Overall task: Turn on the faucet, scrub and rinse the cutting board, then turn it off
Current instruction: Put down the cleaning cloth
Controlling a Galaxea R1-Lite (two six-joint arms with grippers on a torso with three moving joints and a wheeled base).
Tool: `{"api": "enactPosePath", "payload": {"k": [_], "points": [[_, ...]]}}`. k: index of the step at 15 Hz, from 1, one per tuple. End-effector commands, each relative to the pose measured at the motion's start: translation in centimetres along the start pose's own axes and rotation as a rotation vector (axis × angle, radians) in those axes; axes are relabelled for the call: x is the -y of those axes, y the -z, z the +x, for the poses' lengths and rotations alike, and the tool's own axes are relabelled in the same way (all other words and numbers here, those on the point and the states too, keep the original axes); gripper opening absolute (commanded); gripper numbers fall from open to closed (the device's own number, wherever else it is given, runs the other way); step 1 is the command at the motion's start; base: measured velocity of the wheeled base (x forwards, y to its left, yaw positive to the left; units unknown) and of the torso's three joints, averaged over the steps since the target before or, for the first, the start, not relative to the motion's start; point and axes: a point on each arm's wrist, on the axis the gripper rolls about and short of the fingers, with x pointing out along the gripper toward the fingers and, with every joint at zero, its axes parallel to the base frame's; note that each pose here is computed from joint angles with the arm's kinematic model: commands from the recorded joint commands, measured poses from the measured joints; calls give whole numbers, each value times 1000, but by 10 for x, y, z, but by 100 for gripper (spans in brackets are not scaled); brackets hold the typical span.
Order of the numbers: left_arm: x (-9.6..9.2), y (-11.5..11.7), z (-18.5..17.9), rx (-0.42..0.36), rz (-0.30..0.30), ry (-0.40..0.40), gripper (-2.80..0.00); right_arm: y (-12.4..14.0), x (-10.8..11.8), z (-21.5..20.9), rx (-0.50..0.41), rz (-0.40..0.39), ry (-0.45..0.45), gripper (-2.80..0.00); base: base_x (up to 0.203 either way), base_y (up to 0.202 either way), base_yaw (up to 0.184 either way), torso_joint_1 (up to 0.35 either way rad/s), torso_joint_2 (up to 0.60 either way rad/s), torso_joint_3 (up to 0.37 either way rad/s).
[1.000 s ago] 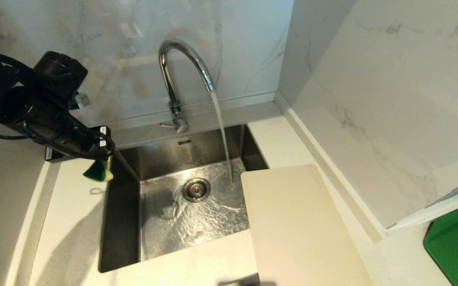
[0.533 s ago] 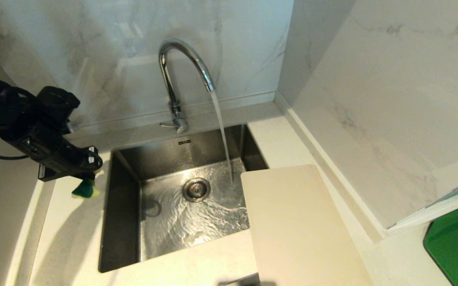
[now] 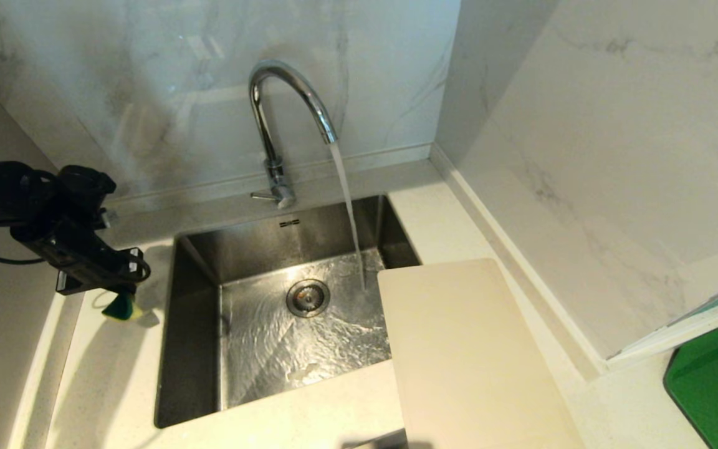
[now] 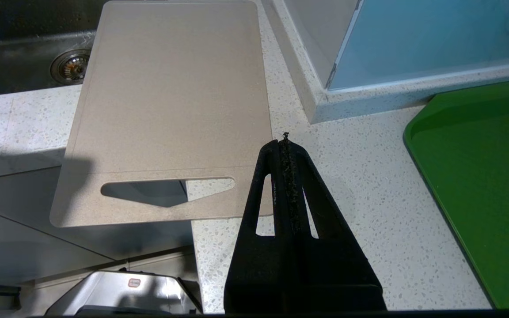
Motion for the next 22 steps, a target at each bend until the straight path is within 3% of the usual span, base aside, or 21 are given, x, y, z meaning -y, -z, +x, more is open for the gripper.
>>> {"api": "enactPosePath", "payload": {"k": [1, 8, 17, 18, 22], "points": [[-5, -1, 24, -35, -7, -20, -280, 0, 0, 0, -2, -1, -1, -280, 0, 0, 0, 0, 0, 0], [-19, -6, 52, -49, -24, -43, -280, 0, 0, 0, -1, 0, -1, -280, 0, 0, 0, 0, 0, 0], [-24, -9, 46, -29, -31, -34, -280, 0, 0, 0, -1, 6, -1, -280, 0, 0, 0, 0, 0, 0], [-25, -8, 44, -26, -31, -33, 0, 0, 0, 0, -1, 6, -1, -280, 0, 0, 0, 0, 0, 0], [-25, -7, 32, -10, -20, -31, 0, 0, 0, 0, -1, 6, -1, -280, 0, 0, 0, 0, 0, 0]]}}
